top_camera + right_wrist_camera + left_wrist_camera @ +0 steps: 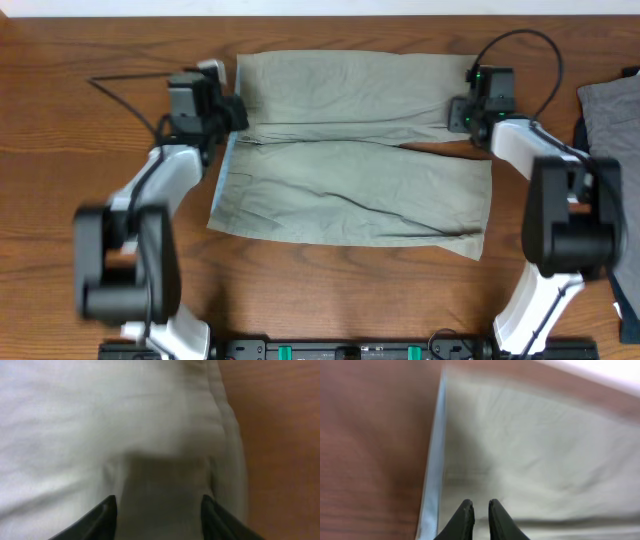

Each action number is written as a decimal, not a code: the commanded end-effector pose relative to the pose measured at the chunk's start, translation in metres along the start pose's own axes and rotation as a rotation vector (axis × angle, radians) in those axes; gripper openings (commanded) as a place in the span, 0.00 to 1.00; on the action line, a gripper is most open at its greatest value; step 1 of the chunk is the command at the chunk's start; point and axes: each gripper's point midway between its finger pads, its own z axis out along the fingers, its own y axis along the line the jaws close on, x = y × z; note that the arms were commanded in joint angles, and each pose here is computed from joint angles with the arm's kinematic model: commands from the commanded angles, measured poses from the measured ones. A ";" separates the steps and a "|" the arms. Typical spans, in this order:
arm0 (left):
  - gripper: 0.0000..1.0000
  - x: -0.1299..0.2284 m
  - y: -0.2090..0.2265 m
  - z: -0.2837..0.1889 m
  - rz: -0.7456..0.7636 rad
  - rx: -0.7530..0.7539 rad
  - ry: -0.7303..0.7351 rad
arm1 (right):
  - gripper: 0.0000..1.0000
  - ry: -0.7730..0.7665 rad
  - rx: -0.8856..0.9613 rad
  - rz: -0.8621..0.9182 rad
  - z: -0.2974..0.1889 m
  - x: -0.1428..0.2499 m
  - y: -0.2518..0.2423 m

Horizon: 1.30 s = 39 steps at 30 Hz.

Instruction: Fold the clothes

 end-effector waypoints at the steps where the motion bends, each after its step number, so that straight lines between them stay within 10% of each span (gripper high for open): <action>1: 0.15 -0.039 -0.021 -0.050 0.033 0.010 -0.097 | 0.56 -0.093 0.014 0.027 -0.069 -0.038 -0.007; 15: 0.17 -0.004 0.012 -0.090 -0.032 -0.227 0.045 | 0.59 0.510 0.114 0.317 -0.216 0.113 -0.019; 39: 0.17 0.029 0.023 -0.077 -0.103 -0.255 0.168 | 0.56 0.680 -0.223 0.743 -0.173 0.189 0.015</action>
